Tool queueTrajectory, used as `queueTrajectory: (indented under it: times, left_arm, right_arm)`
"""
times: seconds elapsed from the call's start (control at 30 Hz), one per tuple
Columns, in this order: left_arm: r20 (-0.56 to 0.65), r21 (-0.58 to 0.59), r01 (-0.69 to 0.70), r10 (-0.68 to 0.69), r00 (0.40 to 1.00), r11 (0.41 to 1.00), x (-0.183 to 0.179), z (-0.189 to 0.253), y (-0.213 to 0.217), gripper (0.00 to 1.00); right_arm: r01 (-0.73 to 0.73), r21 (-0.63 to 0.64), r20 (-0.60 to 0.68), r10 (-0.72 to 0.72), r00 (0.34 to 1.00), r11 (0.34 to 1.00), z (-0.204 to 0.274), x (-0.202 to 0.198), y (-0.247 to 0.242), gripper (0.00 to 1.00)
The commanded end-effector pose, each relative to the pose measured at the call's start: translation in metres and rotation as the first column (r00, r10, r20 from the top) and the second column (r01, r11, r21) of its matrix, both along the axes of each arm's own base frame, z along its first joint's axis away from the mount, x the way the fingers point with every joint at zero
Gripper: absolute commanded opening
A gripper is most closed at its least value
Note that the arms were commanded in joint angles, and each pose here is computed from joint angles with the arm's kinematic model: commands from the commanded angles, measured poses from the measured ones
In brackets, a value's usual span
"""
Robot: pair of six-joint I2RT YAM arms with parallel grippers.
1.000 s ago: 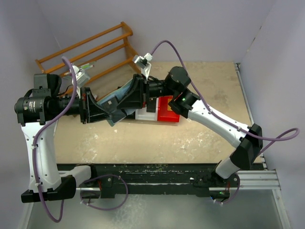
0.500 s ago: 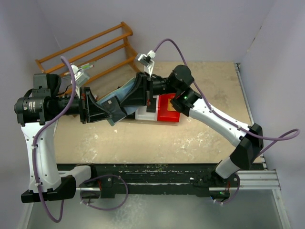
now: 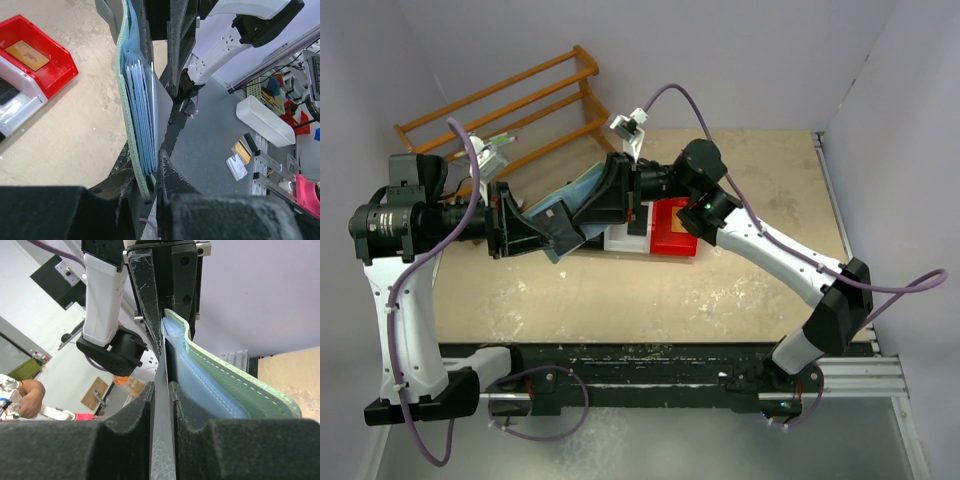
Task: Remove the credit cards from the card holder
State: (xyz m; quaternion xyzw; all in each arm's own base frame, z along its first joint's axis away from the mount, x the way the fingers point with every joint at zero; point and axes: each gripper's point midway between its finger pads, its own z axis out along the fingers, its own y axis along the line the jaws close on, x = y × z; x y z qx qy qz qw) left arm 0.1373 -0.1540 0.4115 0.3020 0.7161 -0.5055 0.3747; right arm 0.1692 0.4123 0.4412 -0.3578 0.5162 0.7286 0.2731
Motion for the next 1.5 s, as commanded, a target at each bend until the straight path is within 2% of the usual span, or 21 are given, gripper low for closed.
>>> queueTrajectory:
  times: [0.0,0.2,0.37,0.47,0.57,0.77,1.0,1.13,1.17,1.2,1.3,1.37,1.47]
  left_arm:
    - [0.117,-0.047,0.060,-0.054,0.992,0.997,-0.012,0.023,-0.006,0.14]
    - [0.121,-0.040,0.055,-0.050,0.991,0.998,-0.014,0.023,-0.005,0.14]
    - [0.122,-0.039,0.054,-0.049,0.991,0.998,-0.014,0.023,-0.005,0.14]
    - [0.117,-0.041,0.055,-0.050,0.992,0.998,-0.012,0.022,-0.005,0.21]
    - [0.116,-0.045,0.059,-0.053,0.992,0.997,-0.012,0.021,-0.006,0.22]
    - [0.113,-0.032,0.052,-0.048,0.992,0.998,-0.009,0.016,-0.004,0.17]
    - [0.103,-0.030,0.049,-0.046,0.994,0.998,-0.004,0.014,-0.004,0.11]
    - [0.080,0.030,-0.039,0.036,0.996,0.999,0.014,0.004,0.003,0.04]
    - [0.076,0.074,-0.106,0.100,0.992,0.992,0.026,-0.003,0.009,0.00]
    - [0.085,0.121,-0.173,0.163,0.983,0.978,0.038,-0.011,0.016,0.00]
    - [0.121,0.265,-0.374,0.354,0.927,0.889,0.073,-0.036,0.046,0.00]
    - [0.138,0.341,-0.451,0.431,0.892,0.825,0.087,-0.051,0.064,0.00]
    - [0.143,0.394,-0.493,0.479,0.866,0.775,0.096,-0.063,0.077,0.00]
  right_arm:
    - [0.043,0.024,0.031,-0.043,0.999,0.999,0.008,-0.001,0.000,0.19]
    - [0.054,0.012,0.011,-0.054,0.998,0.998,0.007,0.001,0.003,0.00]
    - [0.035,0.006,0.026,-0.035,0.999,0.999,0.008,-0.002,-0.004,0.00]
    - [0.034,0.005,0.025,-0.034,0.999,0.999,0.008,-0.001,-0.007,0.00]
    - [0.043,0.001,0.016,-0.043,0.999,0.999,0.007,0.004,-0.010,0.00]
    - [0.083,-0.004,-0.012,-0.083,0.996,0.997,0.001,0.021,-0.024,0.00]
    - [0.098,-0.005,-0.020,-0.098,0.995,0.995,-0.005,0.023,-0.032,0.00]
    - [0.123,-0.013,-0.029,-0.123,0.992,0.992,-0.009,0.030,-0.041,0.00]
    - [0.138,-0.015,-0.028,-0.138,0.990,0.990,-0.009,0.033,-0.045,0.00]
    - [0.162,-0.024,-0.026,-0.162,0.986,0.987,-0.012,0.038,-0.049,0.00]
    - [0.245,-0.084,-0.061,-0.250,0.966,0.966,-0.028,0.060,-0.064,0.00]
    - [0.280,-0.116,-0.092,-0.291,0.952,0.953,-0.041,0.072,-0.073,0.00]
    - [0.331,-0.170,-0.132,-0.355,0.926,0.928,-0.066,0.089,-0.083,0.00]
